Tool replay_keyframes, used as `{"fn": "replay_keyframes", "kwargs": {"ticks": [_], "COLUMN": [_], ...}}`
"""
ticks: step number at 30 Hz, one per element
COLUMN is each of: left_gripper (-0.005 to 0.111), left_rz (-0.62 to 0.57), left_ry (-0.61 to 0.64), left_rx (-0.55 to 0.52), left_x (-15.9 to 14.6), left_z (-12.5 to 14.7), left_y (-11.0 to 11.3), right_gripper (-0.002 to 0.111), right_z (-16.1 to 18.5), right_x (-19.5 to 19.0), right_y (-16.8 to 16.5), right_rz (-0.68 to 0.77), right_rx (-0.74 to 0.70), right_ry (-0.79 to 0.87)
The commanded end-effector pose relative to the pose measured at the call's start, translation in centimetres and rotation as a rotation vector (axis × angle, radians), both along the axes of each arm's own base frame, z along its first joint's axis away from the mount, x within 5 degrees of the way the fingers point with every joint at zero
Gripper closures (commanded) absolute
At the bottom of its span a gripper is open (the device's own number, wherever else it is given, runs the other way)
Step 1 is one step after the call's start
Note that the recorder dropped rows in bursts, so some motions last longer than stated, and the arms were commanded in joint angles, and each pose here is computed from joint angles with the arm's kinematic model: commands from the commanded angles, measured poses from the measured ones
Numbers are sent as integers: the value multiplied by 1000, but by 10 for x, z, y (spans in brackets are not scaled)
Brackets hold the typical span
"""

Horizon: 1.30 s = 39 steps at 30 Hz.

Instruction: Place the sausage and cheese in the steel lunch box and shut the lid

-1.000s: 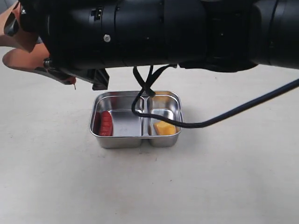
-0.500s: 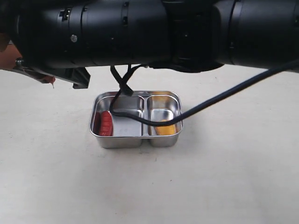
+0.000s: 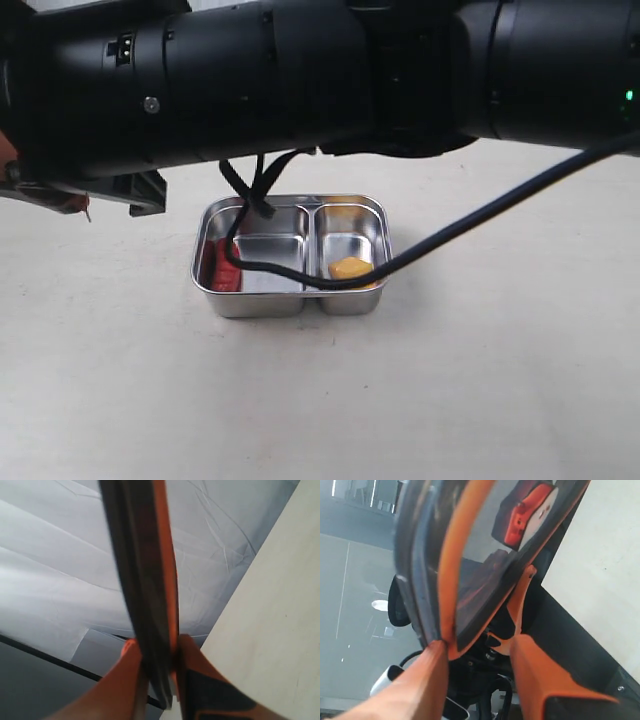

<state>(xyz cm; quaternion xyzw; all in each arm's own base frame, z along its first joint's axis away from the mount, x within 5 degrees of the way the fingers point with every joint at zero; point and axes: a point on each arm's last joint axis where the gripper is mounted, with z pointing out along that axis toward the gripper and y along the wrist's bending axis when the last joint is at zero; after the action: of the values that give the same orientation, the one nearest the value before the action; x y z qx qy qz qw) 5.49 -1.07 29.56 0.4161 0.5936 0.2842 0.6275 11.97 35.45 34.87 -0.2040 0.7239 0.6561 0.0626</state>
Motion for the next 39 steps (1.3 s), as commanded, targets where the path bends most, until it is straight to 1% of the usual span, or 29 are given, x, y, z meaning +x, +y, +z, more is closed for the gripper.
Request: {"fn": "replay_keyframes", "kwargs": {"ticks": [1,4,9,18,22,31,34,39], "left_gripper": [106,106,106,106,106,106,106,106], "left_rz": [-6,-6,-6,-9,-6,14,14,12], "left_ry": [19,21,25,43,41,9,2,11], "left_rx": [22,22,21,18,28,89,86,51], "left_x": [0,0,0,0,0,1,1,1], "left_z": [-2,-2,-2,-4,-4,-2,-1,-1], "left_y": [0,0,0,-1,0,2,2,2], "right_gripper": [66,66,66,66,66,66,66,66], "right_z": [11,14,23,27,26,15,12,12], "right_x": [-9,-10,-17,-12,-17,-20,-16,2], "right_y": [-4,-6,-12,-15,-16,-19,-18,-16], "right_rz": [50,55,103,28,89,124,82,-121], "right_rx": [29,30,54,51,45,-79,-120,-126], "right_ry": [-40,-62,-77,-98,-103,-96,-103,-88]}}
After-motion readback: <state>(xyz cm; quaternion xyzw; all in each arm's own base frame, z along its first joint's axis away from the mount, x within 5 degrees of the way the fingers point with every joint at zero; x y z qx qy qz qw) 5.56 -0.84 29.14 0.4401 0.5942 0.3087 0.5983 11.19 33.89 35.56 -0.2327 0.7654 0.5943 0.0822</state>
